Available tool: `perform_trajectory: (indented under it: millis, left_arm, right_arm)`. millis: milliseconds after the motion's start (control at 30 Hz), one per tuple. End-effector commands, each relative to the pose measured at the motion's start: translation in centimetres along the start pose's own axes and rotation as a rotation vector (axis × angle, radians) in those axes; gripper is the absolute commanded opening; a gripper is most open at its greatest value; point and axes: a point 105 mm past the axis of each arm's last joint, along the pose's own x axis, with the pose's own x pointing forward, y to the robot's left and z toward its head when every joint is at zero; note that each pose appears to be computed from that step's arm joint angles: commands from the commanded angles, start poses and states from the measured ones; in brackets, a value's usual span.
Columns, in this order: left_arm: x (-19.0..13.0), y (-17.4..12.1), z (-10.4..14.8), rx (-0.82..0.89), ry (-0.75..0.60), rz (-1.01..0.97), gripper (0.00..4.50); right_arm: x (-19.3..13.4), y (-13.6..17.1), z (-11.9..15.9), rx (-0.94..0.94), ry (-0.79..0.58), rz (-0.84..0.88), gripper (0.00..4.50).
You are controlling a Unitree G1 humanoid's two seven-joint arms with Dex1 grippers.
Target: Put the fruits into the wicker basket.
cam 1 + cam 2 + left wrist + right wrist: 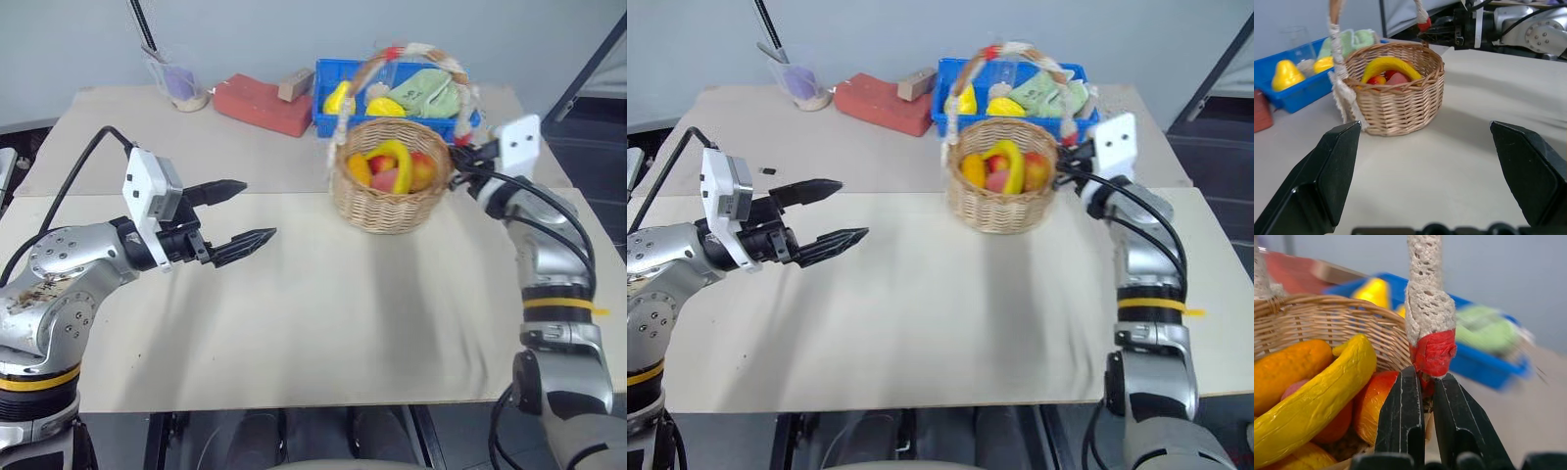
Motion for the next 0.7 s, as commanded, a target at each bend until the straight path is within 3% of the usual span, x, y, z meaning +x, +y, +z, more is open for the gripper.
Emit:
perform_trajectory:
  millis: [33,100,300,433,600,700]
  left_arm:
    - [0.3,0.0,0.9,0.04,-0.023,-0.01,4.5]
    - [0.3,0.1,0.9,0.042,-0.022,-0.011,4.5]
    - [0.2,0.2,0.7,0.04,-0.015,0.001,4.5]
    - [-0.5,0.5,0.0,0.044,0.021,0.046,4.5]
    - [-2.8,1.8,-1.7,0.059,0.116,0.163,4.5]
    - [-5.5,2.3,-4.1,0.078,0.284,0.245,4.5]
  right_arm:
    - [-0.5,-1.0,1.0,0.009,-0.033,-0.036,0.02]
    - [-0.7,-1.2,1.1,0.03,-0.039,-0.046,1.02]
    - [-1.4,-1.9,1.5,0.035,-0.027,-0.041,3.06]
    - [-3.1,-1.6,1.8,0.006,0.017,0.056,4.46]
    - [-6.3,-0.8,2.2,-0.047,0.081,0.249,4.49]
    - [-8.6,1.2,2.2,-0.11,0.132,0.455,4.49]
